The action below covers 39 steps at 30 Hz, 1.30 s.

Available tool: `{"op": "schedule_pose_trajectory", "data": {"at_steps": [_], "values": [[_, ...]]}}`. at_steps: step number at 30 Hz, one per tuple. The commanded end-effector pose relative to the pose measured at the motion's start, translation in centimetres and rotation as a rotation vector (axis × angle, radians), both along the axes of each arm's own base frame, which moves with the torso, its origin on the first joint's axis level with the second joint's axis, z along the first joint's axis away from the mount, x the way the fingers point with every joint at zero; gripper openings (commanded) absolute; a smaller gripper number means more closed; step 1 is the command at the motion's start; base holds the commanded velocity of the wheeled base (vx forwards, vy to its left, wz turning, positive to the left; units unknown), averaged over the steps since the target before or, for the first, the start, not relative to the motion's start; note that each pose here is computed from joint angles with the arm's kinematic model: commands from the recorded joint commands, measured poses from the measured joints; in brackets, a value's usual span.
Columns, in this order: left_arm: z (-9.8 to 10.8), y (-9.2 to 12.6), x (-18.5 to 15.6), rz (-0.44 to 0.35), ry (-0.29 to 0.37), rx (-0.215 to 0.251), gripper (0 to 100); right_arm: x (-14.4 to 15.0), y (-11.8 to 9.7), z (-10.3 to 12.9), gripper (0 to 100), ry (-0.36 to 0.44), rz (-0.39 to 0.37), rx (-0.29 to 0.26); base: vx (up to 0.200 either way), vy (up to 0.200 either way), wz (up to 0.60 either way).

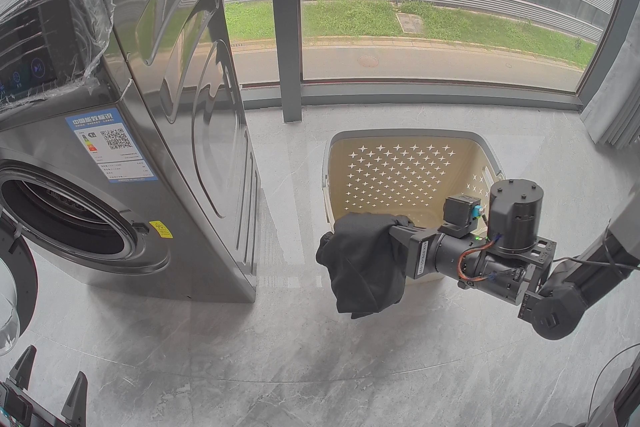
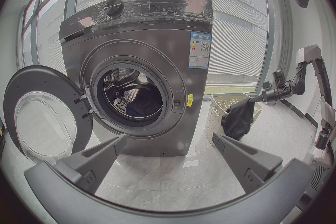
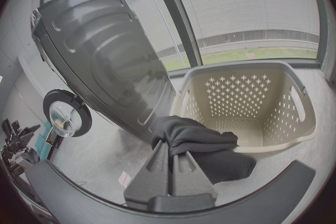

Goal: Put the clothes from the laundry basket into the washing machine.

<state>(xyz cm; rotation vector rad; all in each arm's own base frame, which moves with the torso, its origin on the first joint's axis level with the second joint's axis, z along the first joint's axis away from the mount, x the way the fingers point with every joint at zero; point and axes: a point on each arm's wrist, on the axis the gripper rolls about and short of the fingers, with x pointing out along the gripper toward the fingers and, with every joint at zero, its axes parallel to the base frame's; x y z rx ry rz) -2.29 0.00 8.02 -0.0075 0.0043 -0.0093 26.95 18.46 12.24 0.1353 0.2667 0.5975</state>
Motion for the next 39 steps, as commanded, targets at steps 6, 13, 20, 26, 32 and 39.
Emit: {"op": "schedule_pose_trajectory", "data": {"at_steps": [6,13,20,26,32,39], "values": [[-0.5,0.0,0.0,-0.001,0.002,0.0,100,-3.7,-1.1,6.2,0,-0.205,0.019,0.148,0.0,0.0,0.0],[-0.5,0.0,0.0,-0.001,0.002,0.0,100,-6.4,-3.3,9.2,0,-0.302,0.0,0.205,0.0,0.0,0.0],[-0.4,0.0,0.0,0.0,0.0,0.0,100,-7.4,-4.2,9.6,0,-0.313,-0.004,0.205,-0.057,0.0,0.0],[-0.5,0.0,0.0,-0.004,0.002,-0.008,100,-7.7,-4.4,9.1,0,-0.305,-0.008,0.198,-0.2,0.0,0.0],[-0.4,0.0,0.0,-0.001,0.0,-0.009,100,-7.7,-4.9,9.0,0,-0.302,-0.024,0.194,-0.133,0.0,0.0],[-0.4,0.0,0.0,0.0,0.0,-0.011,100,-7.0,-5.8,9.1,0,-0.312,-0.069,0.195,0.0,0.086,0.0]]}}
